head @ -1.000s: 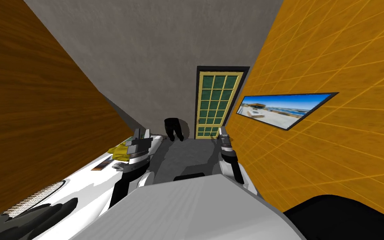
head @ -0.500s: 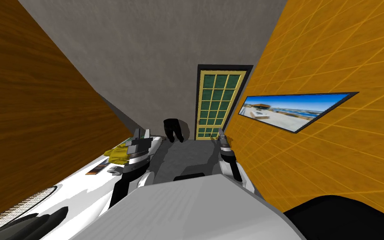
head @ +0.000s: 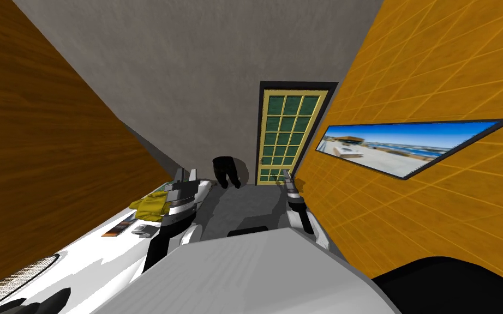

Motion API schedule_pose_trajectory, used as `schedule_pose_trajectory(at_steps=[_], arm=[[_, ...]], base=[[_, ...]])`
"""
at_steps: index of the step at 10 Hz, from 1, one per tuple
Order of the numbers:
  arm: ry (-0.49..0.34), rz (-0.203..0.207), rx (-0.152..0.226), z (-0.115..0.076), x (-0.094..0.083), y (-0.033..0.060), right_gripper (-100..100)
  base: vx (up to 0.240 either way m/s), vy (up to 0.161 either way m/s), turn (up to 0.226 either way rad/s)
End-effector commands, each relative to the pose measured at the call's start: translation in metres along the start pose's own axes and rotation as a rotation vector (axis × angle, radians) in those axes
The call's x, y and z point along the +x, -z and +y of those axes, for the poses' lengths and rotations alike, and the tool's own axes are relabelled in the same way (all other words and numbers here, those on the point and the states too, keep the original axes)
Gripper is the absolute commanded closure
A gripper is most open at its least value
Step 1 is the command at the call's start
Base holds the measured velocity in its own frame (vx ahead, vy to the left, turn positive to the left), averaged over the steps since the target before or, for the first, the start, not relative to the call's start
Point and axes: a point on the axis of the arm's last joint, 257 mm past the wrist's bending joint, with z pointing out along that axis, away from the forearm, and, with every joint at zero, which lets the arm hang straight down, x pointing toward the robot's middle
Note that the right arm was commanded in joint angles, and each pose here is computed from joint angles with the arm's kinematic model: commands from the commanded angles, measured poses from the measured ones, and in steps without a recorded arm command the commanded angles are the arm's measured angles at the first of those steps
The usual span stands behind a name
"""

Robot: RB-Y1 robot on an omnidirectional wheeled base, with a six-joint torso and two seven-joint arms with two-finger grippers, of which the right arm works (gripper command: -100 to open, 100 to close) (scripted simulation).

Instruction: Pull the door open

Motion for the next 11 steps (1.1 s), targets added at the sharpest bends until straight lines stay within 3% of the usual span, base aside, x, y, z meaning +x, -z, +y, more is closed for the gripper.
schedule_pose_trajectory(at_steps=[1, 11], arm=[[0.039, 0.013, 0.014, -0.01, 0.004, 0.0017, -100], [0.264, 0.104, 0.101, -0.077, 0.034, 0.0216, -100]], base=[[0.114, 0.014, 0.001], [0.107, 0.005, 0.0]])
